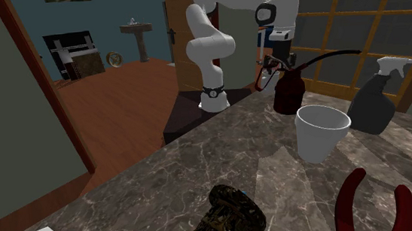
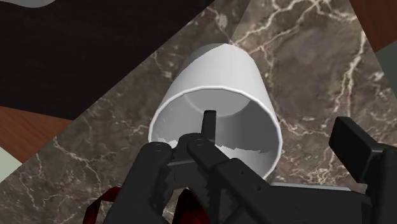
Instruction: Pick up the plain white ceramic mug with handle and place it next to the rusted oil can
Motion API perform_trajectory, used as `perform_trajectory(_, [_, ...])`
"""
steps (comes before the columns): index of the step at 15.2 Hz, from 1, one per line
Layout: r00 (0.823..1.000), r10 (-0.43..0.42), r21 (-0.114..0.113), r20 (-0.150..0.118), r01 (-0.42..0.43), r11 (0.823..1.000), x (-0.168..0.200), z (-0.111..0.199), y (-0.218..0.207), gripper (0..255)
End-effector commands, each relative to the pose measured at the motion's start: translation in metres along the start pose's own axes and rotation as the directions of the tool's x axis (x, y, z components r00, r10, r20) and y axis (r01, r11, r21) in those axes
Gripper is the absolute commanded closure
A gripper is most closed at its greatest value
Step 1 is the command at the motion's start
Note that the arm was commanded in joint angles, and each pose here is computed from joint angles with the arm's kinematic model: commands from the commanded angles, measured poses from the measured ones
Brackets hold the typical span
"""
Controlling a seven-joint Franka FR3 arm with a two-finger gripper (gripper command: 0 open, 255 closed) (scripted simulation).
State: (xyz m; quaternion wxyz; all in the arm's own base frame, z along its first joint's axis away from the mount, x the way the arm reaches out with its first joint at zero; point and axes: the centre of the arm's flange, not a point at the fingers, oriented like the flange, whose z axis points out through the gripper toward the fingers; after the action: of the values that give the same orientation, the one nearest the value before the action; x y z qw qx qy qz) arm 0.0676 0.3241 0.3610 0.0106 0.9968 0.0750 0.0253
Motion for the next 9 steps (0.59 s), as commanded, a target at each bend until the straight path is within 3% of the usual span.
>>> perform_trajectory(1, [1.000, 0.000, 0.000, 0.000, 0.000, 1.000, 0.000, 0.000, 0.000, 0])
perform_trajectory(3, [1.000, 0.000, 0.000, 0.000, 0.000, 1.000, 0.000, 0.000, 0.000, 0])
perform_trajectory(7, [1.000, 0.000, 0.000, 0.000, 0.000, 1.000, 0.000, -0.050, 0.000, 0])
perform_trajectory(9, [1.000, 0.000, 0.000, 0.000, 0.000, 1.000, 0.000, -0.050, 0.000, 0])
